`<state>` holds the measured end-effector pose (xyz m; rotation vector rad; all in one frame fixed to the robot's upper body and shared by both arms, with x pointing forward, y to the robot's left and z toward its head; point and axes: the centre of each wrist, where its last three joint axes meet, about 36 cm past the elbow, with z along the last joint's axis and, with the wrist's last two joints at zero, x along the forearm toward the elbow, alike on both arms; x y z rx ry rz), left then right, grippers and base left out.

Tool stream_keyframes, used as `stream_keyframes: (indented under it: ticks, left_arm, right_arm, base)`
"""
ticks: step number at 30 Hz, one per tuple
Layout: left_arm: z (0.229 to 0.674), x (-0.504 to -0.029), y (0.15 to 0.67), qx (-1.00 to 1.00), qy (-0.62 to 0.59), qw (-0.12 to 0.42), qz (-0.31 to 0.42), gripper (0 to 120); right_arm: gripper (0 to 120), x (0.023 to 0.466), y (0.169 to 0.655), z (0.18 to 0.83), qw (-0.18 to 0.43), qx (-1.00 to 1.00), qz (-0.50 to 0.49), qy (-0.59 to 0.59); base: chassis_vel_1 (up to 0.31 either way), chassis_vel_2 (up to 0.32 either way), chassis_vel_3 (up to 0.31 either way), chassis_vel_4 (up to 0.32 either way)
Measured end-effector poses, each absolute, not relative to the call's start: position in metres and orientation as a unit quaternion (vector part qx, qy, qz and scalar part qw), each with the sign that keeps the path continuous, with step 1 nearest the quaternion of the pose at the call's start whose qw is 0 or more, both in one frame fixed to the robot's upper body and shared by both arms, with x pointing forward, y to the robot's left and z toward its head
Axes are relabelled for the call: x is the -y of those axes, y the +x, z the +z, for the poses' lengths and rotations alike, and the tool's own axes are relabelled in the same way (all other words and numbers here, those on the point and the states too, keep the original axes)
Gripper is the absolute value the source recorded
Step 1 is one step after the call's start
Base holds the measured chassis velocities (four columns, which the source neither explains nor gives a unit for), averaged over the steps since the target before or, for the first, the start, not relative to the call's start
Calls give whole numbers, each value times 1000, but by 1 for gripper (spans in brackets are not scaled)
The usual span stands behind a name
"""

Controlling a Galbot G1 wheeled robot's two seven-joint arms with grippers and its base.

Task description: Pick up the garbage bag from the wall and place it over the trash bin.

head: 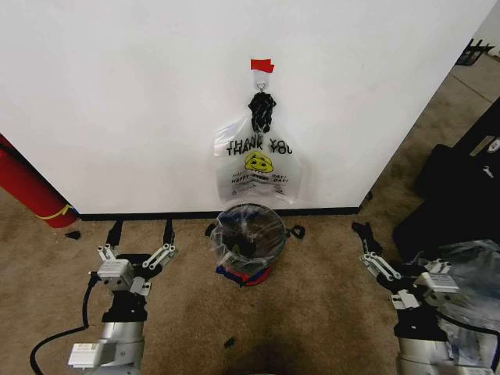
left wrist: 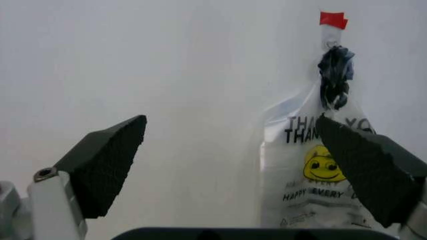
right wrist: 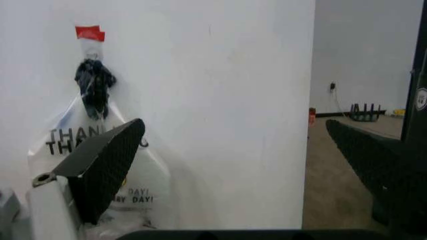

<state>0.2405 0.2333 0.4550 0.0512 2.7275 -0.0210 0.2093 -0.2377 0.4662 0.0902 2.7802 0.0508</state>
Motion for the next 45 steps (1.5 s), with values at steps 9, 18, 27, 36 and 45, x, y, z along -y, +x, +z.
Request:
stream_keyframes:
  ticks: [9, 18, 27, 36, 45]
  left_arm:
    - [457, -230, 242, -974, 22, 226, -14, 99]
    - [447, -234, 249, -975, 24, 223, -7, 99]
    - [445, -236, 250, -975, 22, 221, -8, 99]
    - [444, -237, 252, -976, 21, 218, -8, 99]
    - [444, -237, 252, -976, 18, 218, -9, 100]
  right_arm:
    - [100, 237, 213, 463, 166, -985, 32, 43]
    - [100, 231, 213, 466, 165, -985, 27, 42]
    - [100, 223, 218, 467, 172, -984, 19, 41]
    - [100, 219, 219, 462, 169, -985, 15, 39]
    - [100, 220, 221, 463, 174, -984, 11, 38]
  base:
    - [0, 0, 0, 0]
    - [0, 0, 0, 0]
    - [0, 0, 0, 0]
    - [0, 0, 0, 0]
    - [0, 0, 0, 0]
